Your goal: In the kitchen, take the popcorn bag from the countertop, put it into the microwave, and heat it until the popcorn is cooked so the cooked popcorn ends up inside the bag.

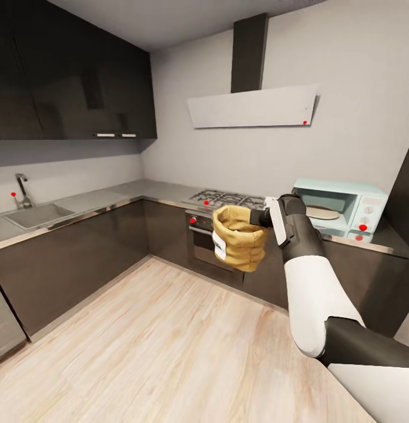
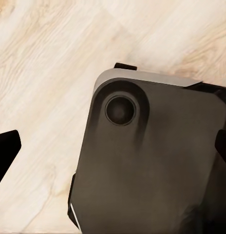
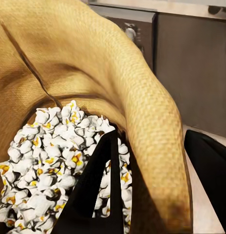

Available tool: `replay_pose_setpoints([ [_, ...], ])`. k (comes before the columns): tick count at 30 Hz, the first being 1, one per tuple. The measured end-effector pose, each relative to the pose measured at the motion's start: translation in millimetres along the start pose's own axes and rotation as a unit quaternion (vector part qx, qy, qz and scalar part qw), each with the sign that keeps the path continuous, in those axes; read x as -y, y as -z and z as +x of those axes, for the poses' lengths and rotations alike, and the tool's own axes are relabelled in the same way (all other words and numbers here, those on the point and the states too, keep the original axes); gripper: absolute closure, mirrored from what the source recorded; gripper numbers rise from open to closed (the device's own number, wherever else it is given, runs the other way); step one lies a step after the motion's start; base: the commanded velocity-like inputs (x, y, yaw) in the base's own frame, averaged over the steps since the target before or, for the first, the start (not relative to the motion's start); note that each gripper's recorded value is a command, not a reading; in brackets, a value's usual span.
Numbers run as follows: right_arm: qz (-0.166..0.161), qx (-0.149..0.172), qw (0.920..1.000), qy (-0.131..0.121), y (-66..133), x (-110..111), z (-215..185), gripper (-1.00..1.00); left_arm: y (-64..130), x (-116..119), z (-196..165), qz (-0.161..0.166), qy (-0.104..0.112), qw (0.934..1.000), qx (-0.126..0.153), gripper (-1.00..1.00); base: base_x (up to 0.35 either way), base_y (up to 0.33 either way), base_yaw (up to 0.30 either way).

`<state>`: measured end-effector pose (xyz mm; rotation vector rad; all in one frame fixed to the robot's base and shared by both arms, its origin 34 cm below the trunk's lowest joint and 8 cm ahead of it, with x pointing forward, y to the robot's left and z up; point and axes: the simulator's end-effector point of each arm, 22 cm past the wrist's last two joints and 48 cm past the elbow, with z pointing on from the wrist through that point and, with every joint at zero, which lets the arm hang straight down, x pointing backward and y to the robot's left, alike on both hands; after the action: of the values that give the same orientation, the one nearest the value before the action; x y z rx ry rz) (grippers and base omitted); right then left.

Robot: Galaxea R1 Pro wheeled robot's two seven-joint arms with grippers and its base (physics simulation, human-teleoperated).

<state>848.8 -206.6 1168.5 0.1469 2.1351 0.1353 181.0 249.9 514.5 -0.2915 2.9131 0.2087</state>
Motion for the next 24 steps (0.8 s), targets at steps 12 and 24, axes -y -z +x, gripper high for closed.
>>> replay_pose_setpoints([
  [12, 0.0, -0.001, 1.0, 0.0, -0.3, -0.2, 0.4, 1.0, 0.0, -0.2, -0.1, 0.0, 0.0, 1.0, 0.0, -1.0, -0.345, 0.0, -0.005],
  [24, 0.0, -0.001, 1.0, -0.001, 0.5, 0.1, 0.3, 1.0, -0.3, -2.1, -0.2, 0.0, -0.001, 1.0, 0.0, -1.0, -0.092, 0.0, -0.237],
])
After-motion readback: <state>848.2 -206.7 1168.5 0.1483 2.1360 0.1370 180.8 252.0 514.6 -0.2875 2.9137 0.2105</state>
